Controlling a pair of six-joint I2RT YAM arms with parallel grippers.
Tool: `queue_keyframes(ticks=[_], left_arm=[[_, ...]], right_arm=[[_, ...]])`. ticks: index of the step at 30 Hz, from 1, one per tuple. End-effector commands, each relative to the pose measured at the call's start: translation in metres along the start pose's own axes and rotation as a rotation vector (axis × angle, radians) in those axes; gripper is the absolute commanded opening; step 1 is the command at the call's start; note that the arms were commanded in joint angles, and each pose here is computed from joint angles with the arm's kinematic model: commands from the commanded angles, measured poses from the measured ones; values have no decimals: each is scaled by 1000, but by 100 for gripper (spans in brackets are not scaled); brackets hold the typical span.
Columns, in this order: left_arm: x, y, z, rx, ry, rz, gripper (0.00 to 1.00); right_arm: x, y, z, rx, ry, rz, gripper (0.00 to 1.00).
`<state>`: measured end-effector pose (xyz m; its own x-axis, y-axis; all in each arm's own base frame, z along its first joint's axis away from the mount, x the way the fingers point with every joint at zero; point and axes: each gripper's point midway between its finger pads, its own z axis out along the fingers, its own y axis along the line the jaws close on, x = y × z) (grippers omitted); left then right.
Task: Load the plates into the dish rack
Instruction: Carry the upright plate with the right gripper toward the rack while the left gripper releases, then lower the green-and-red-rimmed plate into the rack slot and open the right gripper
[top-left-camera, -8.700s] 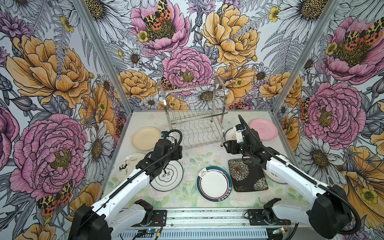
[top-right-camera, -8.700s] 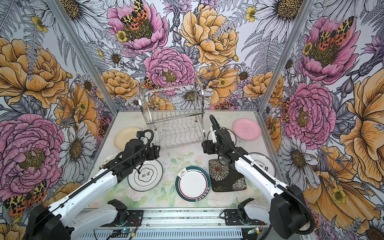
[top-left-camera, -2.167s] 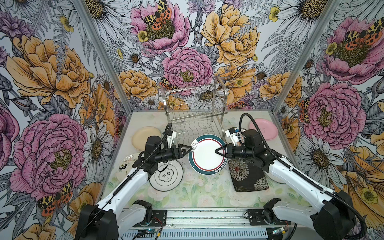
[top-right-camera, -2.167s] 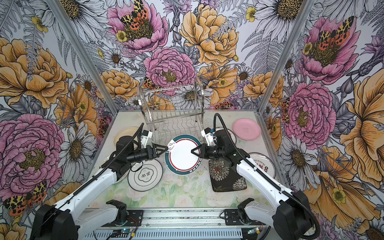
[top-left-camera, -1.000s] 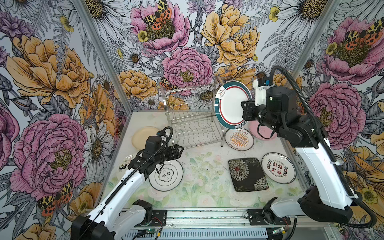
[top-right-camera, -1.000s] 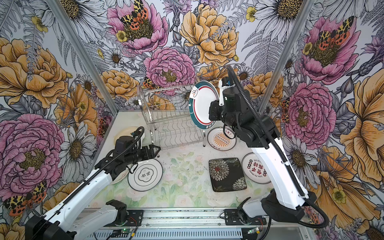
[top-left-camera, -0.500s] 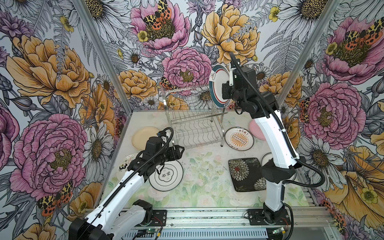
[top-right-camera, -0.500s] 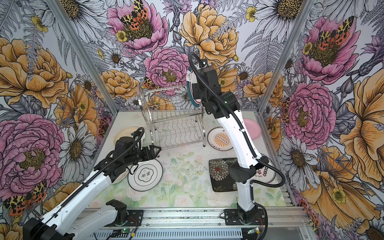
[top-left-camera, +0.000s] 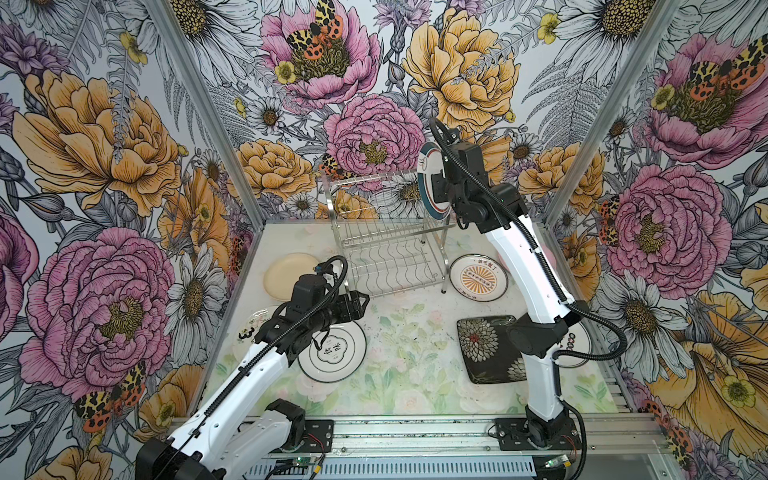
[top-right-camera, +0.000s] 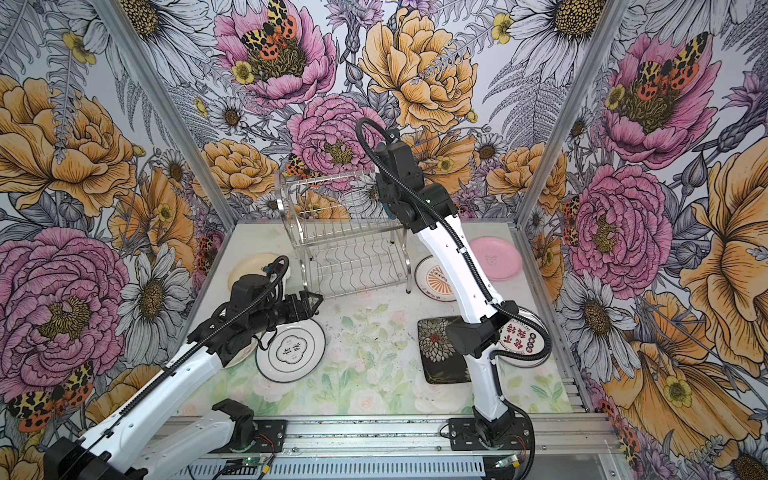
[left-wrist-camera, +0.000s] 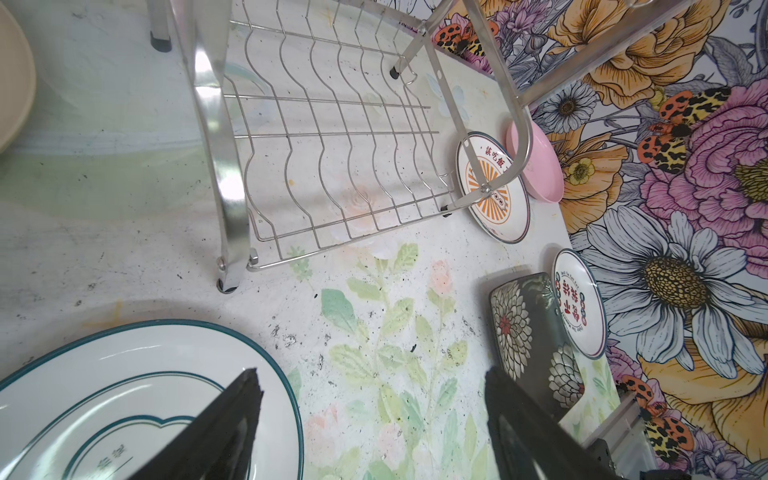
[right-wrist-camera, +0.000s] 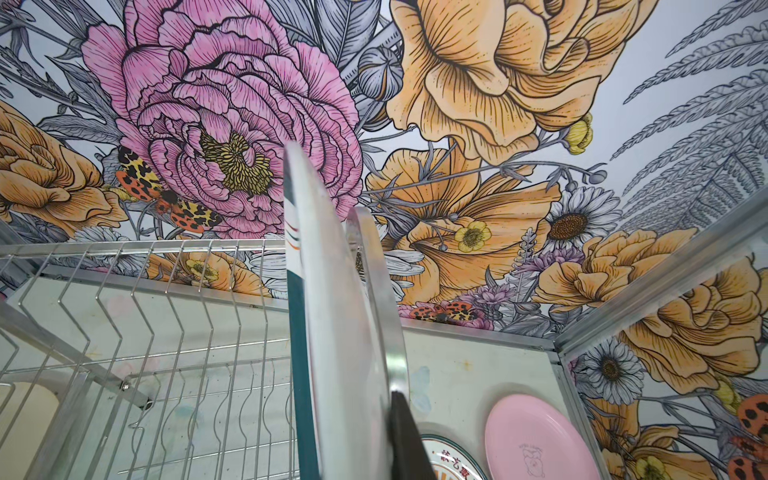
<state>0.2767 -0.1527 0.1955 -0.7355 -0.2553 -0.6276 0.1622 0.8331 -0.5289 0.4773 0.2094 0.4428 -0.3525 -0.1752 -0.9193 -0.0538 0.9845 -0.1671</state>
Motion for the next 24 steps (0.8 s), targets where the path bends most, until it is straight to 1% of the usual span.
queue_keyframes(ticks=[1, 9, 19, 24], left_arm=[[0, 2, 0, -16, -8, -6, 85], [1, 3, 1, -20, -5, -4, 85], [3, 5, 0, -24, -6, -4, 85], [3, 5, 0, -24, -6, -4, 85]], right_arm=[[-19, -10, 2, 55, -73, 47, 0], [-7, -5, 19, 83, -45, 22, 0], [1, 2, 26, 101, -27, 5, 0], [2, 0, 23, 105, -23, 2, 11]])
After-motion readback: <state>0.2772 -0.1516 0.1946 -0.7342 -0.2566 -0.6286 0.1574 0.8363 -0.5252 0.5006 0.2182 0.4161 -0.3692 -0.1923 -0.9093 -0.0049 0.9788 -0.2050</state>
